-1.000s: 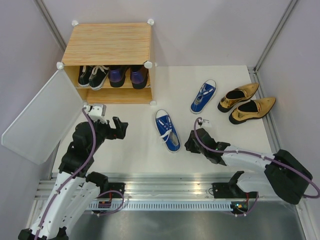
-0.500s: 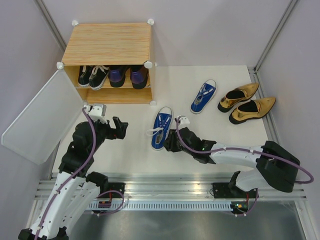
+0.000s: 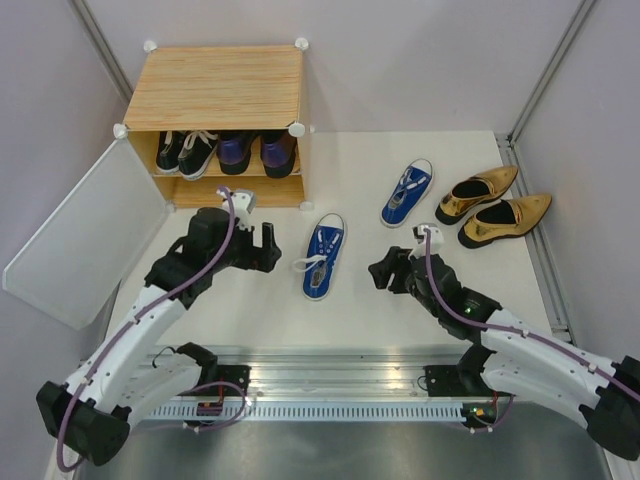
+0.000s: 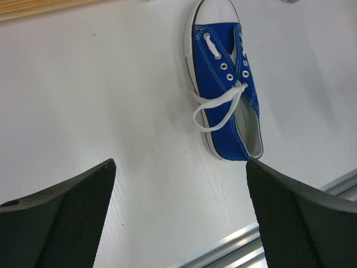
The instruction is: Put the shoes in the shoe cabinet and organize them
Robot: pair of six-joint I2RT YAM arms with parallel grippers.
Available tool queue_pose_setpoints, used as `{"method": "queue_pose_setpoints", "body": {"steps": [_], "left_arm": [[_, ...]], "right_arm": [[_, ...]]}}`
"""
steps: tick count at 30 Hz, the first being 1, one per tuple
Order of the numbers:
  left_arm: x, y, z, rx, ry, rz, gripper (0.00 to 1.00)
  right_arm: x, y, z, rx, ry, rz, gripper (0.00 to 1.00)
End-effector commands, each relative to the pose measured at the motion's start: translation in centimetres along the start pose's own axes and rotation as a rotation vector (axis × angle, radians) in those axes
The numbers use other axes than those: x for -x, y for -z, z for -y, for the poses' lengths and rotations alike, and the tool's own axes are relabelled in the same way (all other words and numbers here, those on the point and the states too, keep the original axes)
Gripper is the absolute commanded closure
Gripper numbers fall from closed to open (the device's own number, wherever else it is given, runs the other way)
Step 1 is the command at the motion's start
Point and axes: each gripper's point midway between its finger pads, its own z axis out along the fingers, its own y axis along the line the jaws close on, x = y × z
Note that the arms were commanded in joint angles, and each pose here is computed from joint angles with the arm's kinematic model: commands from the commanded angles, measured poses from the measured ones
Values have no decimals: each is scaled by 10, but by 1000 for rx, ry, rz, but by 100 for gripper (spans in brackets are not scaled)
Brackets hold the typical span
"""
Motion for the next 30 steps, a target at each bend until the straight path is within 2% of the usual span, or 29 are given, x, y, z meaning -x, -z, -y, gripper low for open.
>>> {"method": "queue_pose_setpoints", "body": {"steps": [1, 4, 8, 13, 15, 23, 26, 30], "left_arm": [[14, 6, 21, -8, -90, -70, 0], [10, -3, 49, -14, -131, -102, 0], [-2, -32, 84, -76, -106, -117, 0], [-30, -82, 86, -21, -98, -208, 0], [-28, -94, 93, -33, -94, -204, 0], [-60, -152, 103, -40, -91, -299, 0], [-59, -165, 108, -48, -94, -294, 1], [-63, -178, 103, -19, -130, -303, 12]], "right_arm": [[-2, 11, 31, -81, 52, 15, 32], [-4, 12, 46, -117, 56, 24, 30], [-9, 9, 56, -148, 65, 6, 29], [-7, 11, 57, -147, 57, 17, 27], [-6, 13, 58, -147, 53, 26, 26], [-5, 14, 59, -146, 45, 36, 26], [-7, 14, 60, -147, 43, 29, 25], [-7, 15, 60, -143, 40, 32, 26]]}}
